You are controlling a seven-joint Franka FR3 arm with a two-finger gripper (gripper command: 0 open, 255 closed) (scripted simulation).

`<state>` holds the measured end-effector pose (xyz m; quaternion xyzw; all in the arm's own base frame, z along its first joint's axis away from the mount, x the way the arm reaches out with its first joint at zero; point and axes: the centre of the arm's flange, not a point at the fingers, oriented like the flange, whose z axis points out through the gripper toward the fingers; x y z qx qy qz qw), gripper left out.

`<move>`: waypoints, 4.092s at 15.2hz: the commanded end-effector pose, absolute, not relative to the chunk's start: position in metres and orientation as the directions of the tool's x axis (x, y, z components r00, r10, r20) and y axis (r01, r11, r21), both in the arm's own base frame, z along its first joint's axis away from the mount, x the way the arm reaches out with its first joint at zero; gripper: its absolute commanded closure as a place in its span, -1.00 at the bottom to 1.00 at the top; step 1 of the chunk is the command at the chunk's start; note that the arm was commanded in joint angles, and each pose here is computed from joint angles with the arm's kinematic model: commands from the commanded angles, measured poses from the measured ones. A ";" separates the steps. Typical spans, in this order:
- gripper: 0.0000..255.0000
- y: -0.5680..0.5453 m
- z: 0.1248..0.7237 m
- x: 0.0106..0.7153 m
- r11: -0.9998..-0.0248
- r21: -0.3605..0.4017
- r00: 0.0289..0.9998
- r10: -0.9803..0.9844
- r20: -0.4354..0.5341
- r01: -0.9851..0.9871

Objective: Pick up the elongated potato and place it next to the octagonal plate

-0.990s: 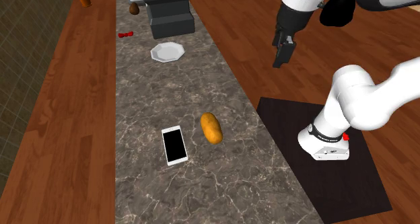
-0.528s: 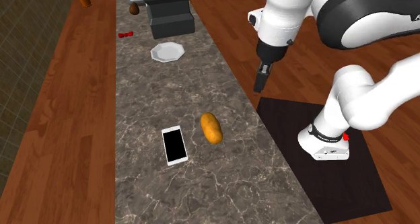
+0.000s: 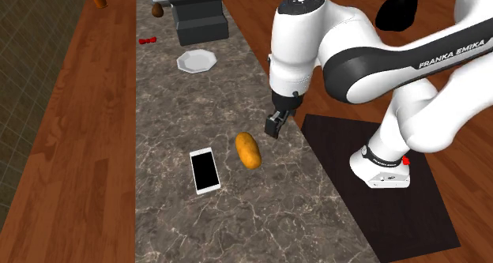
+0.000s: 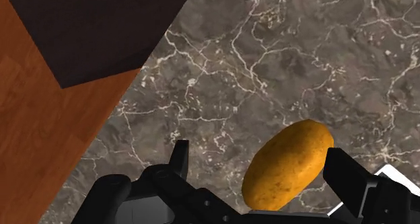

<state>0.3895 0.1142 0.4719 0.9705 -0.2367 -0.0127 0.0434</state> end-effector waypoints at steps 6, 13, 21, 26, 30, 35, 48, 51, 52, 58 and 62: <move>-1.00 0.142 0.405 0.447 -0.748 0.074 0.748 -0.663 -0.035 -0.660; -1.00 0.151 0.360 0.473 -0.674 0.069 0.672 -0.739 -0.050 -0.736; -1.00 0.150 0.336 0.471 -0.674 0.069 0.672 -0.739 -0.050 -0.736; 1.00 0.150 0.336 0.471 -0.674 0.069 0.672 -0.739 -0.051 -0.736; 1.00 0.151 0.336 0.471 -0.674 0.069 0.672 -0.739 -0.051 -0.736; 1.00 0.150 0.336 0.471 -0.674 0.069 0.672 -0.739 -0.050 -0.736; 1.00 0.150 0.405 0.471 -0.674 0.069 0.672 -0.739 -0.050 -0.736; 1.00 0.150 0.421 0.471 -0.674 0.069 0.672 -0.739 -0.050 -0.736; 1.00 0.150 0.426 0.471 -0.674 0.069 0.672 -0.739 -0.050 -0.736; 1.00 0.150 0.458 0.471 -0.674 0.069 0.672 -0.739 -0.050 -0.736; 1.00 0.150 0.476 0.471 -0.674 0.069 0.672 -0.739 -0.050 -0.736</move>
